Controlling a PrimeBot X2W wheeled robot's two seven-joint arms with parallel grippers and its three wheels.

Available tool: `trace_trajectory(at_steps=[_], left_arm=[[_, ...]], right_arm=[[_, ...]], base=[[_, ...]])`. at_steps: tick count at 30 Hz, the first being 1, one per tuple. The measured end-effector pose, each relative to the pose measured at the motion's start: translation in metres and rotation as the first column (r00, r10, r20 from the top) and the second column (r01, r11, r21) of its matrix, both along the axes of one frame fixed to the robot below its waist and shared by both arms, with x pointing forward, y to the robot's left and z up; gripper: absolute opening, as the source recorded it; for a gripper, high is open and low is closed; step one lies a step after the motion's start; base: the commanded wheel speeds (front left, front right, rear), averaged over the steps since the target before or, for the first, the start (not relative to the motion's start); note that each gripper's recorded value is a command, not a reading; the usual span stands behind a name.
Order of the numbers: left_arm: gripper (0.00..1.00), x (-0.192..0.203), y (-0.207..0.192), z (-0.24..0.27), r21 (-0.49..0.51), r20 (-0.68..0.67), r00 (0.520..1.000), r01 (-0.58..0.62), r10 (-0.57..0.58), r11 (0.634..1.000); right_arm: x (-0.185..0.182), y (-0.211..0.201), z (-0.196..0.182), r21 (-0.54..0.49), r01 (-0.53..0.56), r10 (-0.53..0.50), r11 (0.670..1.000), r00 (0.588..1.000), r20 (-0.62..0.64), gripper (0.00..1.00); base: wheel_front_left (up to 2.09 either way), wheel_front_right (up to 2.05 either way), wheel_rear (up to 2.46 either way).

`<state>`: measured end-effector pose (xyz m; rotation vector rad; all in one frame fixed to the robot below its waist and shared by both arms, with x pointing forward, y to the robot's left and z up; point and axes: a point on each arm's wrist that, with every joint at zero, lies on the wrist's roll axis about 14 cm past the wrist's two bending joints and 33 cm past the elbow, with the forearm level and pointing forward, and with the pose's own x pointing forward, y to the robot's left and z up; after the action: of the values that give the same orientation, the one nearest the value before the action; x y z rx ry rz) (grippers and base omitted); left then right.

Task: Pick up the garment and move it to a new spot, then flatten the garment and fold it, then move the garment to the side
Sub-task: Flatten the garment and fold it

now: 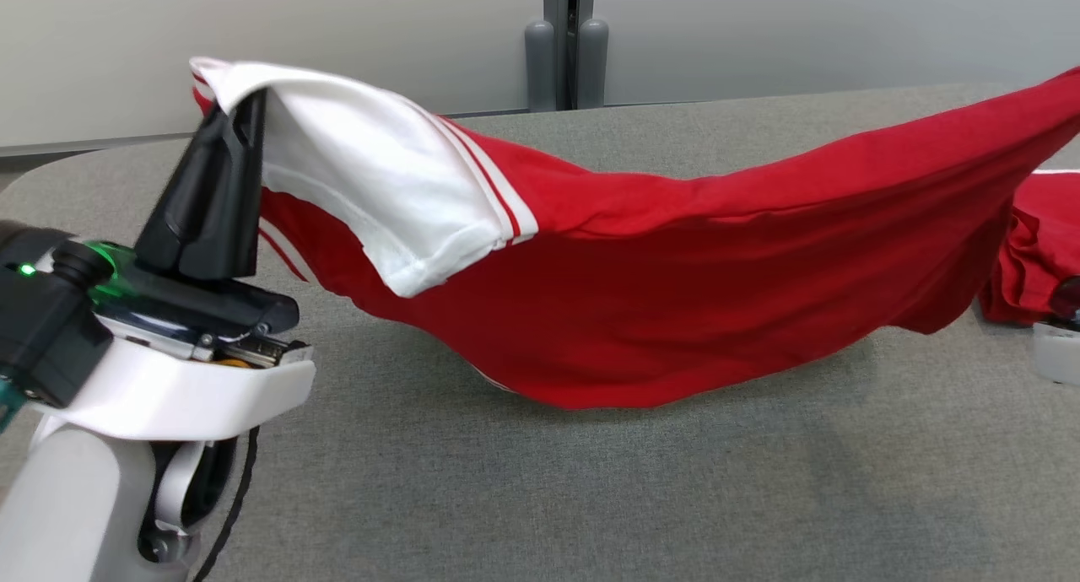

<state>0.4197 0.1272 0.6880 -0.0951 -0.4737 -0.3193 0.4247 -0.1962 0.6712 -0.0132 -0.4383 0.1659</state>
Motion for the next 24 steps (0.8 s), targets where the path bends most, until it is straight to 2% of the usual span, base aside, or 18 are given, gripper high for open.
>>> trace_trajectory(at_steps=[5, 12, 19, 24], left_arm=[[0.00, -0.015, 0.001, 0.049, 0.010, 0.136, 0.991, 0.001, -0.002, 1.000], [0.00, -0.013, 0.000, 0.064, 0.012, 0.169, 0.986, 0.002, -0.004, 1.000], [0.00, 0.021, 0.000, 0.062, -0.008, 0.154, 0.988, 0.025, -0.023, 1.000], [0.00, 0.066, -0.005, 0.064, -0.035, 0.150, 0.987, 0.055, -0.049, 0.998]], right_arm=[[-0.016, -0.006, 0.037, -0.017, 0.026, -0.024, 1.000, 0.996, 0.090, 0.00], [-0.014, -0.010, 0.041, 0.004, 0.032, -0.033, 0.999, 0.996, 0.081, 0.00], [0.018, -0.004, 0.029, 0.059, -0.010, 0.008, 0.998, 0.999, 0.035, 0.00], [0.064, 0.004, 0.022, 0.114, -0.057, 0.057, 0.992, 0.998, 0.003, 0.00]], base=[[0.00, 0.00, 0.00], [0.00, 0.00, 0.00], [0.00, 0.00, 0.00], [0.00, 0.00, 0.00]])
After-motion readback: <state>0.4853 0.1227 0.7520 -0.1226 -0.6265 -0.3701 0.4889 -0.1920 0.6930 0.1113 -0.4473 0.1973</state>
